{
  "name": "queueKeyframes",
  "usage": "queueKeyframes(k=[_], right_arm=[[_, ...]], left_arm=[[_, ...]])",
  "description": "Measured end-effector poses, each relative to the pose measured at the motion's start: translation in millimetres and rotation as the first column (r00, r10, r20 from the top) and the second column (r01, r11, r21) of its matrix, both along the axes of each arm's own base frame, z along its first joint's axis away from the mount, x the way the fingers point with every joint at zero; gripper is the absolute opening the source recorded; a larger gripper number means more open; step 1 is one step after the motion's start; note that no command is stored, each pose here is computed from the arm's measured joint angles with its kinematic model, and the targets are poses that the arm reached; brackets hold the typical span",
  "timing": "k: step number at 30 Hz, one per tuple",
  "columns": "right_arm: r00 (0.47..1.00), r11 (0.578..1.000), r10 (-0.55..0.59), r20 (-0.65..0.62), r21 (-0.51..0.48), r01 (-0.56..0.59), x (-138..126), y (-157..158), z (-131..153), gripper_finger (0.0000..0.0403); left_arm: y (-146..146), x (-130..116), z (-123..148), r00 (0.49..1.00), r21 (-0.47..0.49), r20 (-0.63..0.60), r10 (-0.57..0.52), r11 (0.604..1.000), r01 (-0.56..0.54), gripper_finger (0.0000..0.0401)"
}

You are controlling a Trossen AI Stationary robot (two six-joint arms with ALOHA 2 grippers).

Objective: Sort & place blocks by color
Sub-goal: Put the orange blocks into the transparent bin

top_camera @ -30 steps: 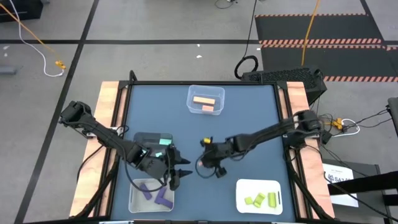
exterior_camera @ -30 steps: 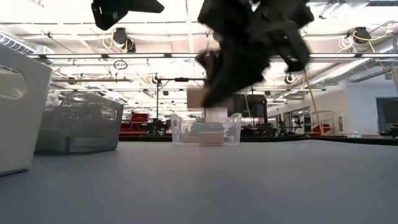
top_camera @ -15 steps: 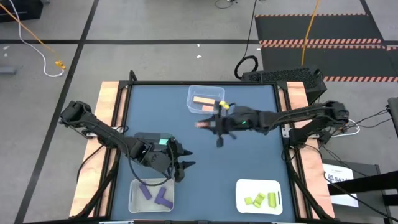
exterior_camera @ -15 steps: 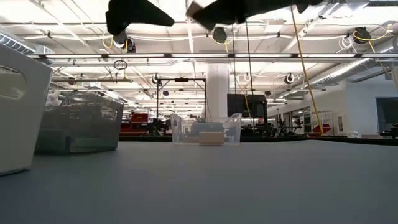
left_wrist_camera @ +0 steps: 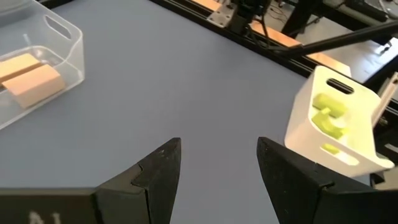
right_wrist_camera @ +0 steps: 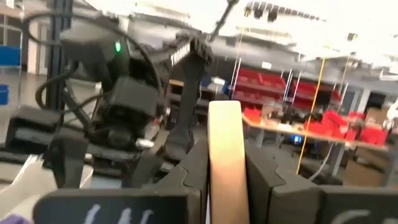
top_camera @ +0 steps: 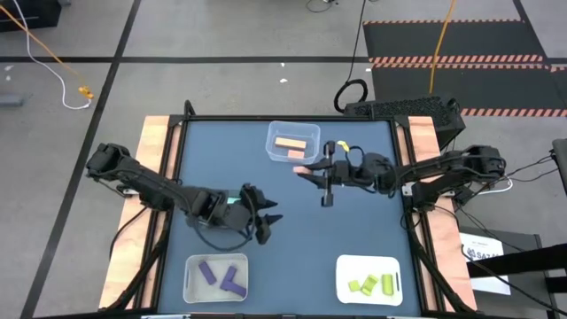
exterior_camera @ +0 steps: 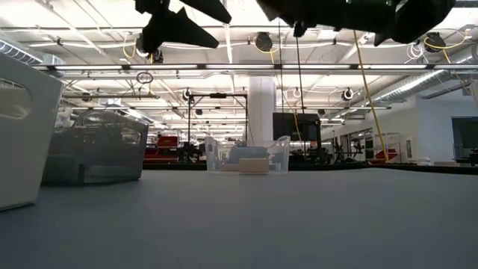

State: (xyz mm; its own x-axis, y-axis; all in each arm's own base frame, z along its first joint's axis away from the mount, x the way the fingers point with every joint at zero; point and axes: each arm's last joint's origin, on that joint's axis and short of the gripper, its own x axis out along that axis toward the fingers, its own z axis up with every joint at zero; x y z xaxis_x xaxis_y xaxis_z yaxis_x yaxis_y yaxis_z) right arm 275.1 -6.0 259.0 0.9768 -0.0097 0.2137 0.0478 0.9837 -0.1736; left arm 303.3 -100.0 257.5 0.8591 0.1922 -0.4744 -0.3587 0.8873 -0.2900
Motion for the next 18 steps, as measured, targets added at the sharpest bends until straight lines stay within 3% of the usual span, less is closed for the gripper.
queueKeyframes(k=[7,12,18], right_arm=[[0.983,0.988,-0.09,-0.157,0.108,0.108,0,-28,-16,0.0045],[0.949,0.943,-0.21,-0.235,0.206,0.26,-2,-64,-29,0.0045],[0.887,0.89,-0.317,-0.335,0.219,0.4,2,-96,-60,0.0045]], left_arm=[[9,3,0,1.0,-0.001,0.0,0.031,1.0,-0.031,0.0212],[14,4,0,0.999,0.001,-0.001,0.045,0.999,-0.045,0.0212],[20,6,0,0.998,0.001,-0.001,0.064,0.998,-0.064,0.0212]])
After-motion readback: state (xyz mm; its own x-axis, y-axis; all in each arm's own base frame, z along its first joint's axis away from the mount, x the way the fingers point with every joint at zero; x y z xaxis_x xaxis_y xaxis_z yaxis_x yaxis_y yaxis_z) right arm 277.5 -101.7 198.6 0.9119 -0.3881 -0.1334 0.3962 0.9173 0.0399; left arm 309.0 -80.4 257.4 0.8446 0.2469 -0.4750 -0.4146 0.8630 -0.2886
